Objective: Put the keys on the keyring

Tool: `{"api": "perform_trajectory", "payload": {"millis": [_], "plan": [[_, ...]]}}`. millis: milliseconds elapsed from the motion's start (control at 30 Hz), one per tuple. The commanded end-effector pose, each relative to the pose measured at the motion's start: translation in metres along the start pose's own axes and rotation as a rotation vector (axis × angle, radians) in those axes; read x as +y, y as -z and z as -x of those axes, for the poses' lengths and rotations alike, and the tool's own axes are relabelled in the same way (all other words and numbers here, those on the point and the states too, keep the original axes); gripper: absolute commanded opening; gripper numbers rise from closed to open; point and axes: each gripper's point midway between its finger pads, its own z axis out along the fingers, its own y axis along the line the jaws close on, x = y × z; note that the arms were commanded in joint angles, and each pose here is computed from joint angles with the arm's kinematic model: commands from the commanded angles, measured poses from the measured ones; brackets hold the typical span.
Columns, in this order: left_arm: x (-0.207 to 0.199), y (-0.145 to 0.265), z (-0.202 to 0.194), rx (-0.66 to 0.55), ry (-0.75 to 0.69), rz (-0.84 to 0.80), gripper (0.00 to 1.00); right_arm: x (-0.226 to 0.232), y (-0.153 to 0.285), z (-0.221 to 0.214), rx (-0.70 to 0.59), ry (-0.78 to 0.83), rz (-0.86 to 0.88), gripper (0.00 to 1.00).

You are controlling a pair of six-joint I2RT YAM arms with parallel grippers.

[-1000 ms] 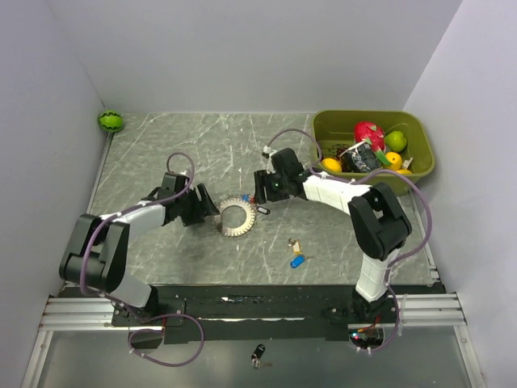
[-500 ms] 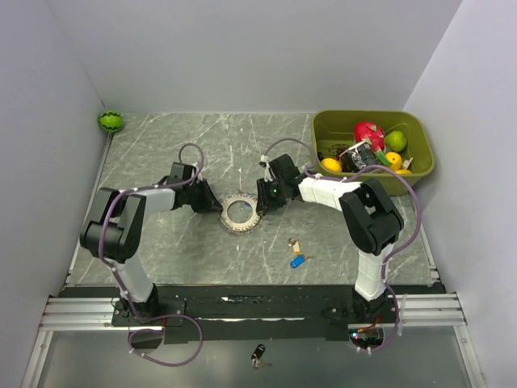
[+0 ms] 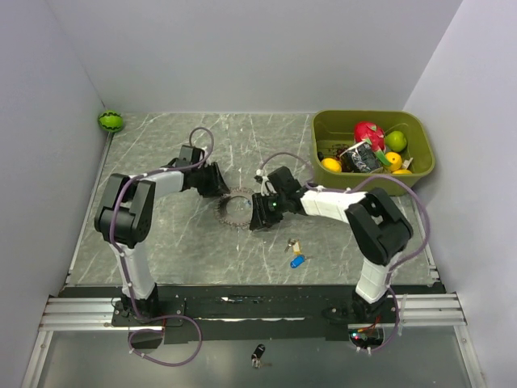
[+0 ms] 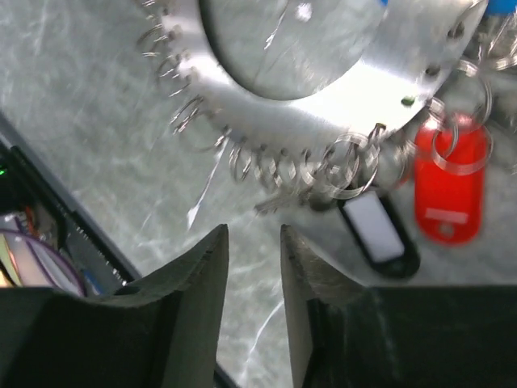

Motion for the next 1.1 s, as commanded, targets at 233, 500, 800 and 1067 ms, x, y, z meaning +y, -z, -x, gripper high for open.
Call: {"api": "perform_trajectory", "payload": {"millis": [233, 500, 800, 1067], "plan": [[-0.011, 0.058, -0.004, -0.147, -0.029, 0.026, 0.64, 0.024, 0.042, 0.057, -0.258, 0.111, -0.021, 0.65], [-0.004, 0.062, -0.053, -0.082, 0.053, -0.029, 0.63, -0.017, 0.022, 0.088, -0.236, 0.055, -0.214, 0.64], [-0.002, 0.032, -0.077, 0.021, 0.096, -0.079, 0.58, -0.035, 0.004, 0.086, -0.198, 0.013, -0.249, 0.51], [-0.012, 0.015, -0.062, 0.034, 0.036, -0.066, 0.51, -0.036, -0.005, 0.047, -0.117, -0.039, -0.191, 0.33]]}}
